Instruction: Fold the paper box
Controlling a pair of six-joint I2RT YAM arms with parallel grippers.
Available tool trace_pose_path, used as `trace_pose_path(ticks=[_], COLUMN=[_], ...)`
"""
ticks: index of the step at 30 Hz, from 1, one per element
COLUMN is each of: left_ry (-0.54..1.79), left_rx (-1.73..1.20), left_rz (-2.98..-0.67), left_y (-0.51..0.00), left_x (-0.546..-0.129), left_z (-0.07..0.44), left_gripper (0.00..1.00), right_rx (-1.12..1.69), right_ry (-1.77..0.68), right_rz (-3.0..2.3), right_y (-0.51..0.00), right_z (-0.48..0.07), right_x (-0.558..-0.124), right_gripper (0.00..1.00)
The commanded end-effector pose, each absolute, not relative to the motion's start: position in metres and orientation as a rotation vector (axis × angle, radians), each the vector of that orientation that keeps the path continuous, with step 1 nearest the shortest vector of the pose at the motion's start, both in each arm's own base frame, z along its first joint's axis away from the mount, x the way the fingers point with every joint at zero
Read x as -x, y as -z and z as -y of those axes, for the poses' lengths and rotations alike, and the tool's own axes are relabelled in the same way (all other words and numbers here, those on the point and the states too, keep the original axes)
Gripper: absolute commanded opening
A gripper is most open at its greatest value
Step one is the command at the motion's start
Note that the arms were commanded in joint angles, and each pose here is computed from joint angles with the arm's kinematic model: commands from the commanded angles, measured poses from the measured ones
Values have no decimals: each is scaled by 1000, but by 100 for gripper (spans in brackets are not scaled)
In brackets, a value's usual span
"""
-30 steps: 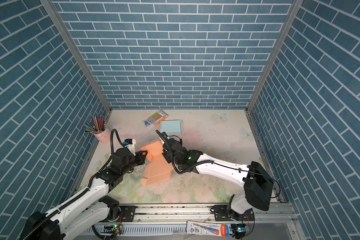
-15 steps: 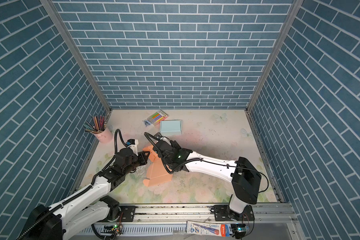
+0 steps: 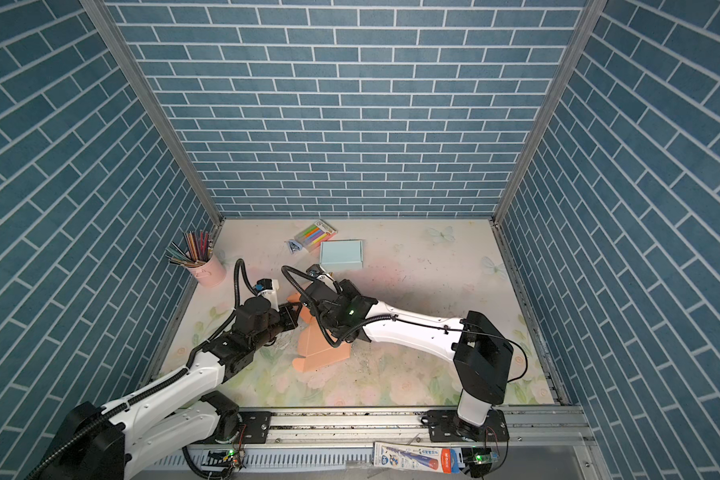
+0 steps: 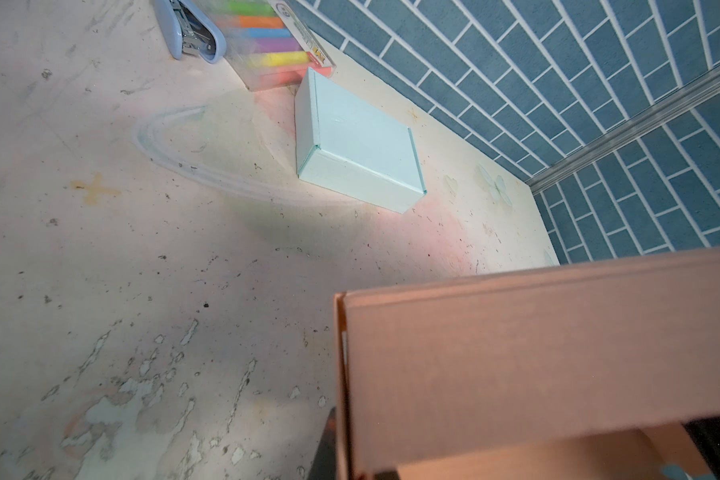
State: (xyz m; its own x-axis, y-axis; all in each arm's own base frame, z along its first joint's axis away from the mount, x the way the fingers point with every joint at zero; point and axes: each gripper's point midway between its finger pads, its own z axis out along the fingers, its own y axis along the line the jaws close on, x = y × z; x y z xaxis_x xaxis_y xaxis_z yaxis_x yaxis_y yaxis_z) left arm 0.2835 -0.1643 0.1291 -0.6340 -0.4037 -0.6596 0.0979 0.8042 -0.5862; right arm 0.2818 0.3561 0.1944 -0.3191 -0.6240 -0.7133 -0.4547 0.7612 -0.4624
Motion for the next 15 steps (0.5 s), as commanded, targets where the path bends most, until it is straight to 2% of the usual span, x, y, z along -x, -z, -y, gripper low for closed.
trace_pose_path(ticks=[1,4,7,14,15], left_ry=[804,810,806,822,821], left_rx=[203,199,198,193,194], left_rz=[-2088,-2079,-2080,-2065,-2064], left_y=[-147,-150,-150,-157,-157], left_x=[-286,-286,-286,-283,-283], left_z=[175,177,179,185,185], left_gripper=[0,1,1,0,1], right_rx=[810,798,791,777,772], right_ry=[331,333,347,379,384], right_rz=[-1927,-1914,-1906,-1894,-1892], right_y=[-200,-204,-205,-208,-208], right_z=[-345,-344,-341,-336,-335], right_x=[-290,-291,-291,-293,-293], right_gripper=[16,10,0,0,2])
